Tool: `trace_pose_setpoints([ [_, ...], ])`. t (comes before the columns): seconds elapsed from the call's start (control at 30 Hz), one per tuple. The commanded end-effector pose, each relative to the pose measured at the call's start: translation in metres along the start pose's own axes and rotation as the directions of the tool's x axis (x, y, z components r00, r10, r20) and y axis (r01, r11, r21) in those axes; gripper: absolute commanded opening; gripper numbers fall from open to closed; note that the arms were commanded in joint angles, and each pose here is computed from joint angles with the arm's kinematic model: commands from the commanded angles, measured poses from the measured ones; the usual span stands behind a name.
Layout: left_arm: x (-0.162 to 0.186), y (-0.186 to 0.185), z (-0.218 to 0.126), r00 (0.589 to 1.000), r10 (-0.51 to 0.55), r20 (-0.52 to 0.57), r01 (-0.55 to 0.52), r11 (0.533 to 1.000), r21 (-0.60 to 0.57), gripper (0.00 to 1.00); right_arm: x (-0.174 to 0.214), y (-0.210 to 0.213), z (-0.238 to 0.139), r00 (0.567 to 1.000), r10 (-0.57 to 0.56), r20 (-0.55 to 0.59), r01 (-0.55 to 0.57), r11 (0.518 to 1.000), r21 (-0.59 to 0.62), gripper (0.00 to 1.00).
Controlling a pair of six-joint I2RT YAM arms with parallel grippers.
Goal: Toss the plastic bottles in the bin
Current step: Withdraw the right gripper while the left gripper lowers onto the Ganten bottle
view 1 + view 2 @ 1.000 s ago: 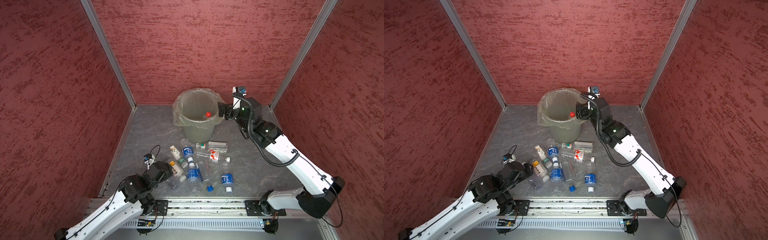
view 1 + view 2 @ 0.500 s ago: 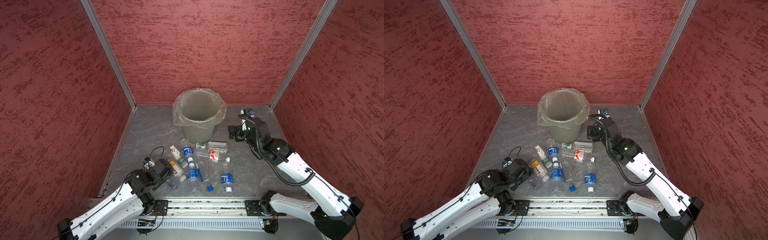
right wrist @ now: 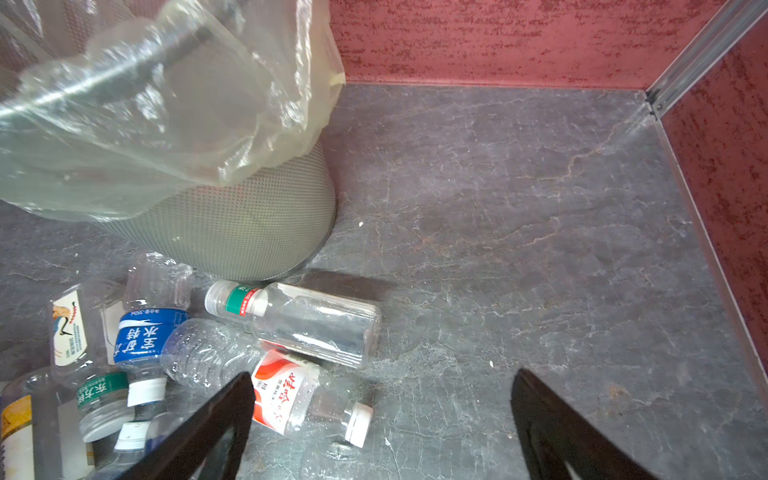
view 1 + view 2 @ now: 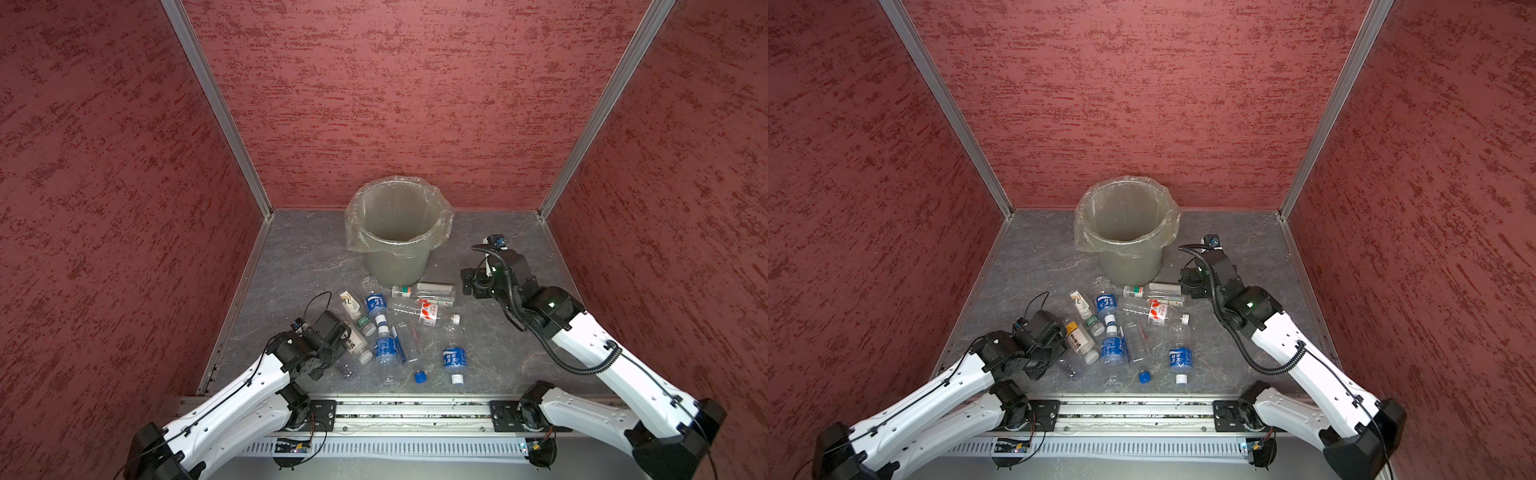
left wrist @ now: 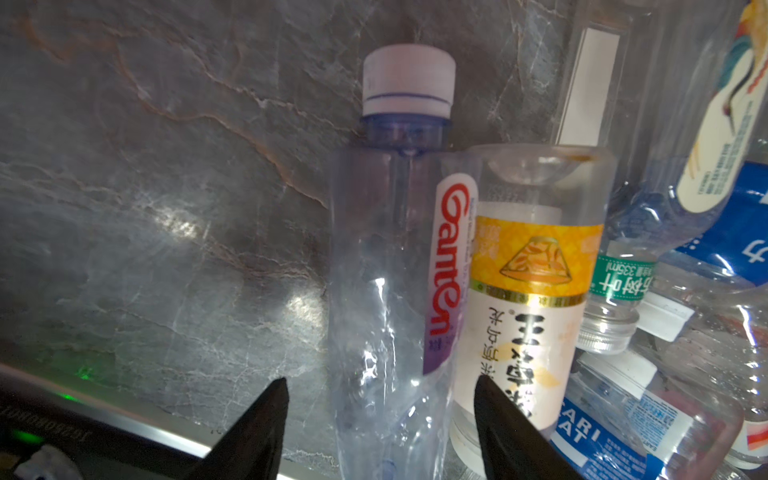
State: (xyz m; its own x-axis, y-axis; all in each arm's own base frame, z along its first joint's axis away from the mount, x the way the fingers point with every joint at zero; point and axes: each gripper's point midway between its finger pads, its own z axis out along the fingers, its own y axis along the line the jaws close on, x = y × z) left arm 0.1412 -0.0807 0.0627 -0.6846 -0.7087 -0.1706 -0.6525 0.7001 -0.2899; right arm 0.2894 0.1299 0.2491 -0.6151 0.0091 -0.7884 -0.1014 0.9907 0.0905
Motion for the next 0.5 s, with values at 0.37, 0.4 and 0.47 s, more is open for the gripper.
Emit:
trace_pose_setpoints([
  [0.37, -0.010, -0.005, 0.011, 0.998, 0.060, -0.037, -0.060, 0.998, -0.009, 0.70, 0.018, -0.011, 0.003, 0.998, 0.049, -0.032, -0.049, 0.999, 0.002, 0.98],
  [0.4, -0.009, -0.006, 0.013, 0.997, 0.068, -0.046, -0.069, 0.998, -0.005, 0.70, 0.018, -0.011, 0.004, 0.998, 0.049, -0.034, -0.049, 0.999, 0.002, 0.98],
  [0.47, -0.006, -0.008, 0.018, 0.995, 0.080, -0.067, -0.081, 0.997, -0.011, 0.70, 0.018, -0.011, 0.004, 0.998, 0.052, -0.032, -0.052, 0.999, 0.000, 0.98],
])
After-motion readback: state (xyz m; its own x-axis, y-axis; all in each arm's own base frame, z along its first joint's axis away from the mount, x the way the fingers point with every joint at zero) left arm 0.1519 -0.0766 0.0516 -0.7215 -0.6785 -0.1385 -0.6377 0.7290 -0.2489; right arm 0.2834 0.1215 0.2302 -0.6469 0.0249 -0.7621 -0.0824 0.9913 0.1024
